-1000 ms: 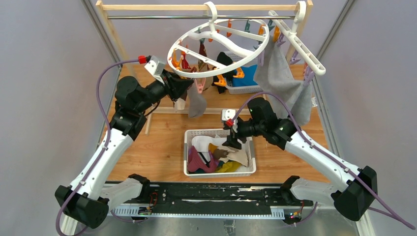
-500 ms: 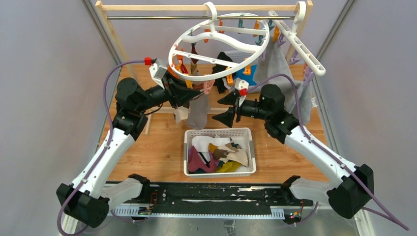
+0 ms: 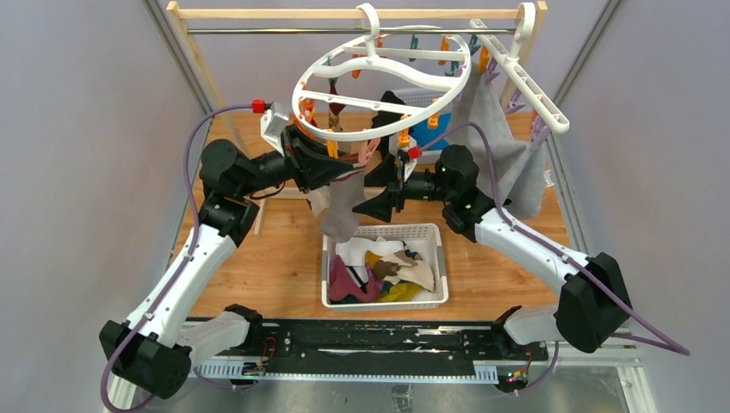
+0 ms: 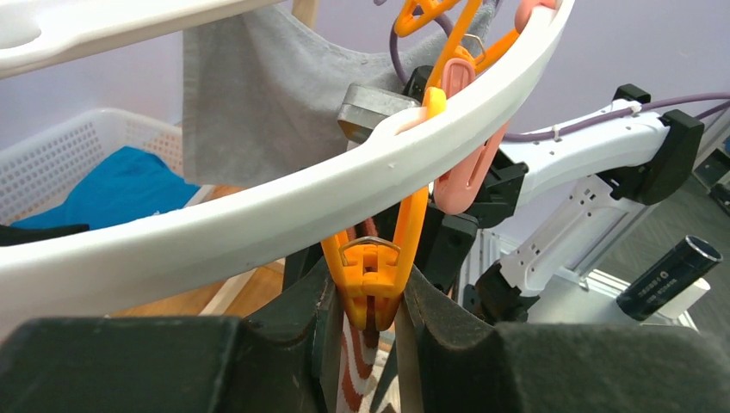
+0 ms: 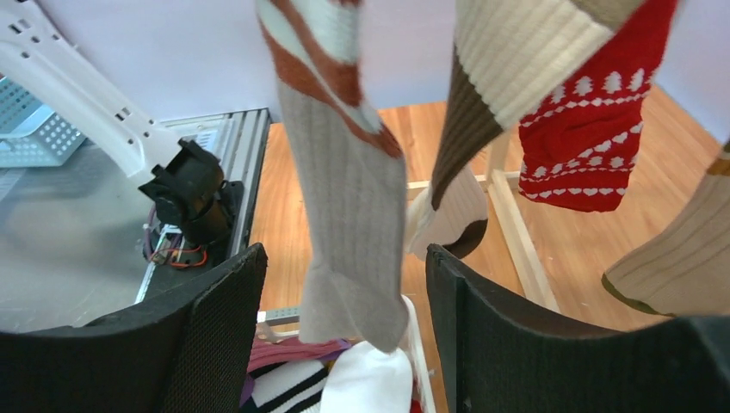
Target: Remove the socks clipped to the hanger
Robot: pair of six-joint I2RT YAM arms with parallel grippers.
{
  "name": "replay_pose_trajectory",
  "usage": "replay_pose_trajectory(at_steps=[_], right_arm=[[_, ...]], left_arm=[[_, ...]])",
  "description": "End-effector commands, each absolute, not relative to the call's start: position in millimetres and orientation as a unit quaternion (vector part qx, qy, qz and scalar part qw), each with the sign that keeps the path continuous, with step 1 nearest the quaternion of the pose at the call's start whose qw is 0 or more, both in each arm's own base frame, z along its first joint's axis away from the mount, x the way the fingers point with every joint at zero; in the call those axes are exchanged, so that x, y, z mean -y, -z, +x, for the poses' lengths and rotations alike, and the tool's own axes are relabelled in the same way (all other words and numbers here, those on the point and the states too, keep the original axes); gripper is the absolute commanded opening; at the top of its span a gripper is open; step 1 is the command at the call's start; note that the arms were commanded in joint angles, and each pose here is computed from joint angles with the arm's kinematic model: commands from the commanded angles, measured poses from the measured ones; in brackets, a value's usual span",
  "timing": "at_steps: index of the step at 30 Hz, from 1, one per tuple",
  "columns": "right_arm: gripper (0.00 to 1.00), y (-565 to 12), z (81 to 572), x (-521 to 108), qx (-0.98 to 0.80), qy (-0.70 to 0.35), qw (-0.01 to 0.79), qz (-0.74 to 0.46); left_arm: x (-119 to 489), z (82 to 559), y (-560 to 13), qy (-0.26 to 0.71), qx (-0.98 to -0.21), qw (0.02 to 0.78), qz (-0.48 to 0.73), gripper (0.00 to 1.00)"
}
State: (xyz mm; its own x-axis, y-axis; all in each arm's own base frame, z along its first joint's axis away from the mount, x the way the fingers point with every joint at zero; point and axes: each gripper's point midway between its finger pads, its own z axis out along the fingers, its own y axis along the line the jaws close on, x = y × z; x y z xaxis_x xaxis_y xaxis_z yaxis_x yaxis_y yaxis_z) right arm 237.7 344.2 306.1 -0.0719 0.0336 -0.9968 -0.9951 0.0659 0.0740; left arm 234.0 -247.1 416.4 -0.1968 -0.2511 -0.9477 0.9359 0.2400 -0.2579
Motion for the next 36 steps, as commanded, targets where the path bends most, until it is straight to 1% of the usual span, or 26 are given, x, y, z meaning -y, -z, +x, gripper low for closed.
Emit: replay_pose_trajectory(at_steps=[1,3,4,10,13,15,16,18,22,23,25,26,31,36], right_arm=[[0.65,-333,223,-356,-0.475,-0.529,0.513,-0.481],[0.59,-333,224,-359,-0.474,-0.532,0.511,-0.482],[0.54,-333,224,-360,-0.473,-0.534,0.508,-0.482],[0.16,-331,224,-359,-0.477,-0.530,0.509,-0.482],[0.02,-329,225,-356,-0.485,-0.523,0.513,-0.478],[0.00,-329,226,-354,-0.489,-0.520,0.516,-0.473],[0.00,-329,226,-354,-0.491,-0.520,0.516,-0.471],[0.00,-331,225,-354,-0.493,-0.523,0.515,-0.468],[0.00,-331,225,-354,-0.496,-0.525,0.512,-0.465],[0.00,-330,226,-354,-0.498,-0.525,0.511,-0.464],[0.00,-328,226,-355,-0.500,-0.525,0.509,-0.464],[0.00,-327,226,-355,-0.501,-0.526,0.508,-0.464],[0.00,-326,225,-354,-0.501,-0.526,0.507,-0.464],[0.00,-326,224,-354,-0.500,-0.526,0.507,-0.465]], left_arm=[[245,221,-426,0.547,-0.534,0.561,0.318,0.11],[244,221,-425,0.548,-0.534,0.561,0.316,0.11],[245,221,-425,0.549,-0.534,0.560,0.316,0.11],[243,220,-427,0.550,-0.534,0.563,0.310,0.12],[243,222,-427,0.549,-0.535,0.566,0.303,0.17],[242,222,-428,0.545,-0.534,0.572,0.302,0.26],[241,222,-428,0.542,-0.532,0.575,0.303,0.38],[239,224,-428,0.533,-0.530,0.586,0.302,0.55],[233,232,-432,0.521,-0.533,0.604,0.283,0.84],[232,233,-433,0.519,-0.535,0.606,0.278,0.89],[230,237,-437,0.512,-0.539,0.611,0.270,0.94],[228,240,-438,0.508,-0.544,0.614,0.263,0.94],[215,263,-438,0.483,-0.571,0.631,0.208,0.92],[207,270,-442,0.476,-0.573,0.640,0.188,0.92]])
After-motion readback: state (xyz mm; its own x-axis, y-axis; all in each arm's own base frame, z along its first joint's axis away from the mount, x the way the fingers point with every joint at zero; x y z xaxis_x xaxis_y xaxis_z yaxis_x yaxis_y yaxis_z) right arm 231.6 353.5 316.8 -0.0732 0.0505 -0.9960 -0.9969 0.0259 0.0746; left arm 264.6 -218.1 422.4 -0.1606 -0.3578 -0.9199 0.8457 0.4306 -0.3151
